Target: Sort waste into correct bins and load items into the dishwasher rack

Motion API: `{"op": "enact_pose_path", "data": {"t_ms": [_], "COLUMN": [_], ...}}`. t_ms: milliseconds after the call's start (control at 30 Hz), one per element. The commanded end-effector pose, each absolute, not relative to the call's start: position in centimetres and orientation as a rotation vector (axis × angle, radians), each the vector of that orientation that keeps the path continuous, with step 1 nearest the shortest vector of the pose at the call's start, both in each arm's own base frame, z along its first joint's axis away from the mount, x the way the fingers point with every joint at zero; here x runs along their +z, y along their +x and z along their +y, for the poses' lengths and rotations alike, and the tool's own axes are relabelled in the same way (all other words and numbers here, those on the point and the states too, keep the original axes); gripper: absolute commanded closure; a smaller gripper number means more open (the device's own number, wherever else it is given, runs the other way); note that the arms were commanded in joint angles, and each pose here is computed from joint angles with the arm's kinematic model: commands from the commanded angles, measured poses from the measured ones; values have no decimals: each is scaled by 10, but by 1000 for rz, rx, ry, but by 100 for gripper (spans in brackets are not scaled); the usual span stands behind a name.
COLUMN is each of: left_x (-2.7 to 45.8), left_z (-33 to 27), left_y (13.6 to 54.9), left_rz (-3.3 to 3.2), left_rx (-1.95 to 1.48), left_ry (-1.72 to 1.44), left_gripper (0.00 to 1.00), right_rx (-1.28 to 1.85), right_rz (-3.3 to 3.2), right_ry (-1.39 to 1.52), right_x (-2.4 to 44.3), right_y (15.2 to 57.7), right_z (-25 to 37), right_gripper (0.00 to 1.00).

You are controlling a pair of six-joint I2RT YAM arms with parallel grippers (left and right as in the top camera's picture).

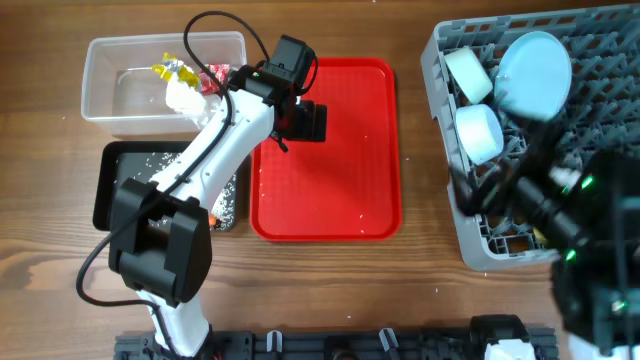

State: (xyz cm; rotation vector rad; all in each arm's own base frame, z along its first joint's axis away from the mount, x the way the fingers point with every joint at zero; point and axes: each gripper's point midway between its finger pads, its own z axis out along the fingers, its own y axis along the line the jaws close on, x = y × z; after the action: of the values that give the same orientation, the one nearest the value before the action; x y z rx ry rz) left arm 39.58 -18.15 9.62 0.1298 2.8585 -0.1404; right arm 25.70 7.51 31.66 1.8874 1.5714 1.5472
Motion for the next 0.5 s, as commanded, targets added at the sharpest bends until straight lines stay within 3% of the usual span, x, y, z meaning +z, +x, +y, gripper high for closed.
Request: {"op": "enact_pose_path", "data": {"t_ms": [0,100,200,367,467], "left_x": [94,94,94,94,94], "left_z": [-183,-183,-183,-183,-183], "left_y": [397,397,397,397,397], "left_rz": [2862,2862,2862,2862,2862], "left_rx": [-150,-150,-150,-150,-150], "left_ry": [130,130,130,130,129], "left_gripper": [0,0,0,0,0], "right_rx": [1501,1328,1249,1130,1138], "right_rz": [1508,1431,1430,1437,1409], "right_ry": [1955,2039,1864,921,870], "right_x": [272,223,200,265,259], "right_y": [233,207,202,222,223], "right_z": [66,43,28,30,32], "right_gripper": [0,0,0,0,0]}}
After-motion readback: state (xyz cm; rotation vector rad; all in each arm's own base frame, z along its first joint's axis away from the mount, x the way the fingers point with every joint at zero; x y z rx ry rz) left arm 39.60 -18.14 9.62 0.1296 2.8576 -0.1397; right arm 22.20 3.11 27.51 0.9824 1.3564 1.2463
